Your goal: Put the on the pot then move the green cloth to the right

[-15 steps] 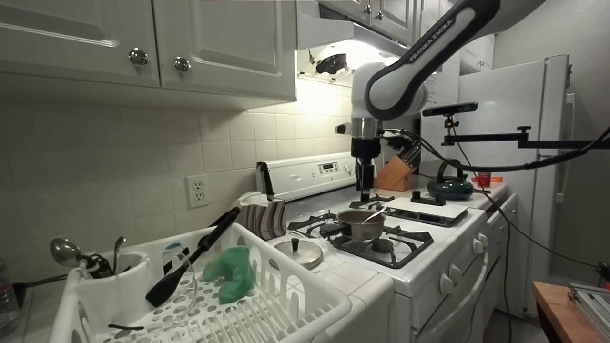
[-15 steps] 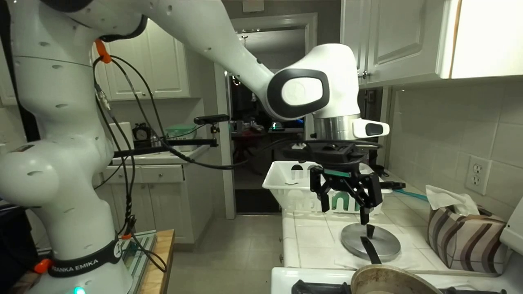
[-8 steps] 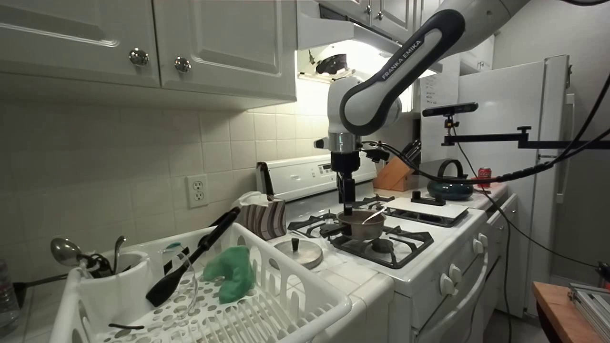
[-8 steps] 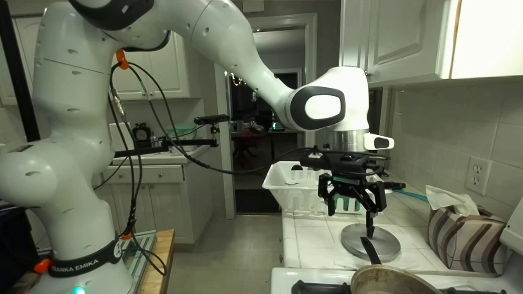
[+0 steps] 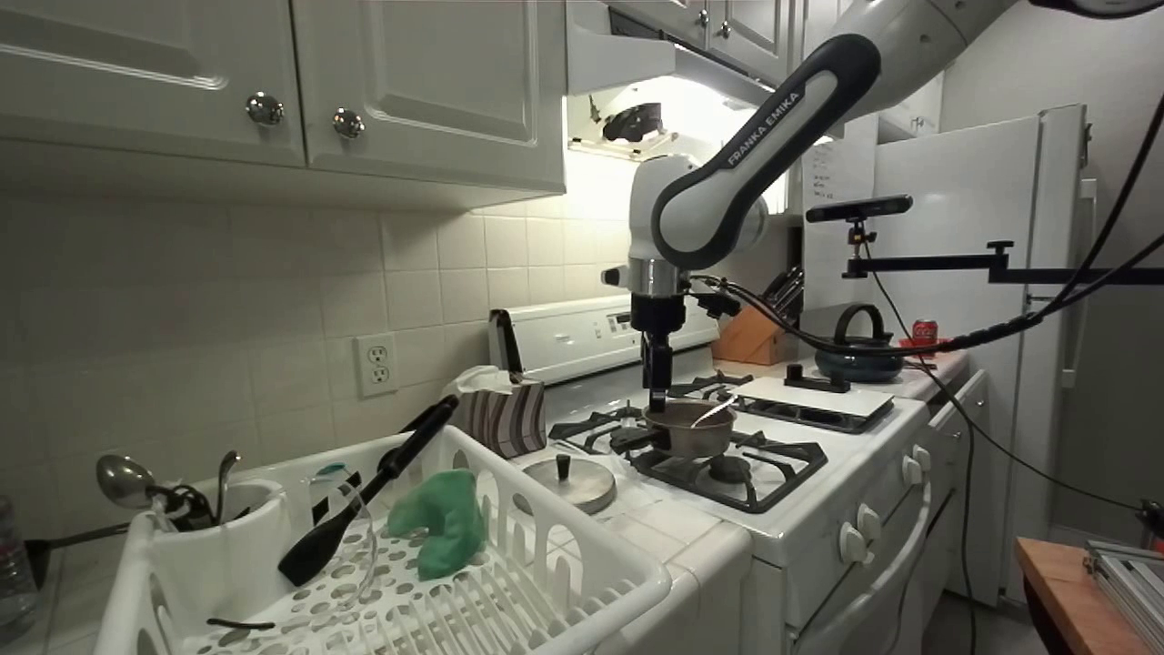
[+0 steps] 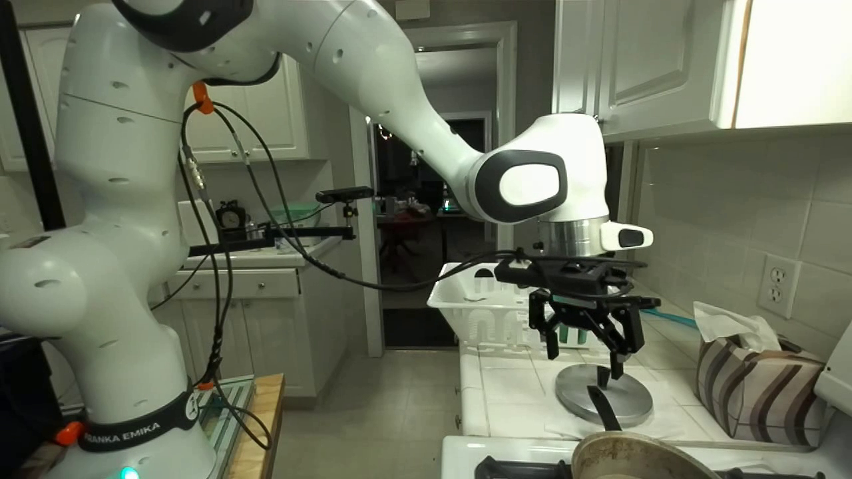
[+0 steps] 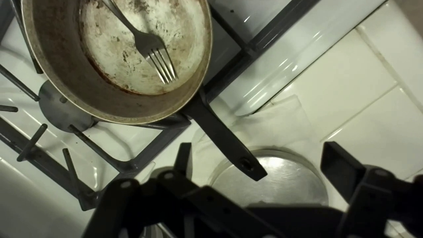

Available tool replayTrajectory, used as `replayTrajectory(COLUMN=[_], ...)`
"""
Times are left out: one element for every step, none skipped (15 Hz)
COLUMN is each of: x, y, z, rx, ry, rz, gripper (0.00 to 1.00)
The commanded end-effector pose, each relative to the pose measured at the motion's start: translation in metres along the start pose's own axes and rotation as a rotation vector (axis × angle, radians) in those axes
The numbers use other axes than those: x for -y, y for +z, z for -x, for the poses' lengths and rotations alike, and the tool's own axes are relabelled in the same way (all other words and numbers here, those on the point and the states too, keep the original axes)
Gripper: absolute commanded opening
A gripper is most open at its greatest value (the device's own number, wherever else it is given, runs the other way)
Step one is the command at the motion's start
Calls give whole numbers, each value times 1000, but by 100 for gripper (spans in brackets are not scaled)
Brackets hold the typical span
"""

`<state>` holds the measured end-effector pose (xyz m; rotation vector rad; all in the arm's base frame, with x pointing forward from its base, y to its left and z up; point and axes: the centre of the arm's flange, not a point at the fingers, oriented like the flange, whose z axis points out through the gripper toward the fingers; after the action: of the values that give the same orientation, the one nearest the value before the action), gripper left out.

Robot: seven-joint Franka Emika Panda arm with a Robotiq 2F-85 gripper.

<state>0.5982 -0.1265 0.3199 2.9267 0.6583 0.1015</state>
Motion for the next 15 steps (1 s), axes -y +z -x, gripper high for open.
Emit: replayTrajectory(x=[-19,-22,-23,-20,-18,-15,-10,-7,-5,-6,-7,-9,-11,-13,-16], y=[17,19,22,25,28,31,38,42,48,56,62,69,74,79,84], z=[-30,-39,-50,-60,-70,-78,-86,-91,-94,-98,-100,-102,-104,-106,-109], rx=[-59,-71,-75,-73,-83,-90,-88,-87,-84,-85,-84,-82,-83,-81,-80], ry=[-58,-81,-115,-153,-190,-223,-258,-286,-304,-320,-331,-339,-348,-353,-359], rz=[21,17,7,0,-22,-44,-67,-89,-107,-124,-141,-155,-164,-171,-180], gripper=[100,100,100,100,100,100,100,100,100,100,100,100,99,97,96])
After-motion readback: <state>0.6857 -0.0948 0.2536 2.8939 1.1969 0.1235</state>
